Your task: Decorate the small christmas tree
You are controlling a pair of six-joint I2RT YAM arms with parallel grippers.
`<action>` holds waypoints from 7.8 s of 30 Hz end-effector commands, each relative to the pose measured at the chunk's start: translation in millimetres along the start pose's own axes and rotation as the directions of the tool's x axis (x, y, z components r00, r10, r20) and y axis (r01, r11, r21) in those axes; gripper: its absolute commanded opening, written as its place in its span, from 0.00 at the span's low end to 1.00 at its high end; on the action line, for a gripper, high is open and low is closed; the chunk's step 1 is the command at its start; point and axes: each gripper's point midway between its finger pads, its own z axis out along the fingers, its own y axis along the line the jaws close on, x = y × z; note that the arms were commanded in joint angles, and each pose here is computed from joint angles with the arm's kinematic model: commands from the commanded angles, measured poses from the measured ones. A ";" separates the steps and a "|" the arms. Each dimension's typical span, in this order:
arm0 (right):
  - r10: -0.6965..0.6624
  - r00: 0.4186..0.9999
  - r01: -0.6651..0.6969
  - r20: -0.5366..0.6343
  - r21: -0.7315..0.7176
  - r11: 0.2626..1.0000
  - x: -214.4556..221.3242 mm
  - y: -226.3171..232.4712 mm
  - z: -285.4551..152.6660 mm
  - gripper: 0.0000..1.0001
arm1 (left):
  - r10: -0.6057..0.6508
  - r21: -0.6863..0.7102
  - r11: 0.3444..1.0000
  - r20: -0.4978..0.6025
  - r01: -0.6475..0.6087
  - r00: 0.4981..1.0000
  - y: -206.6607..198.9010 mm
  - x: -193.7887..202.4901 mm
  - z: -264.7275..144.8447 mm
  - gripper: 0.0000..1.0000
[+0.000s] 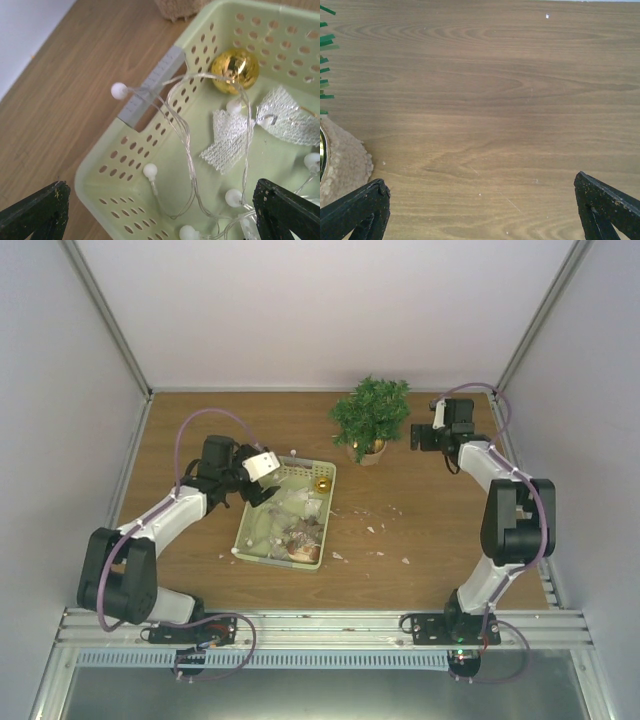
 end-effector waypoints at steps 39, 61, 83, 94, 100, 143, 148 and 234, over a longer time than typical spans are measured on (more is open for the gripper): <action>0.156 0.986 -0.164 -0.061 -0.146 0.976 26.4 -4.1 -10.9 1.00 | -0.219 -0.587 0.804 -0.144 0.095 0.965 240.0 85.4 88.7 0.99; 0.171 0.977 -0.192 -0.131 -0.175 0.966 41.6 -5.2 -5.8 1.00 | -0.376 -0.415 0.842 0.011 0.346 0.927 249.6 15.4 35.7 0.99; 0.291 0.945 -0.319 -0.151 -0.219 0.922 25.0 -10.9 18.1 1.00 | -0.247 -0.241 0.941 -0.011 0.237 0.969 159.0 -136.1 124.0 0.99; 0.308 0.933 -0.348 -0.184 -0.246 0.905 11.0 -11.3 51.6 1.00 | -0.295 -0.256 0.925 -0.016 0.281 0.955 145.3 -133.5 173.8 0.99; 0.292 0.931 -0.345 -0.218 -0.266 0.900 11.3 -0.8 68.4 1.00 | -0.317 -0.214 0.930 -0.046 0.300 0.947 129.6 -125.4 187.4 0.99; 0.093 0.933 -0.230 -0.347 -0.378 0.897 49.1 81.4 58.4 0.99 | -0.490 0.163 0.834 -0.220 0.527 0.844 23.0 -78.2 218.3 0.98; 0.073 0.934 -0.216 -0.349 -0.394 0.893 55.5 88.7 41.3 1.00 | -0.468 0.152 0.848 -0.233 0.507 0.852 16.1 -70.7 197.6 0.98; 0.119 0.926 -0.155 -0.359 -0.073 0.985 76.7 30.5 -10.9 1.00 | -0.444 -0.285 0.871 -0.109 0.400 0.889 133.7 -76.7 126.9 0.94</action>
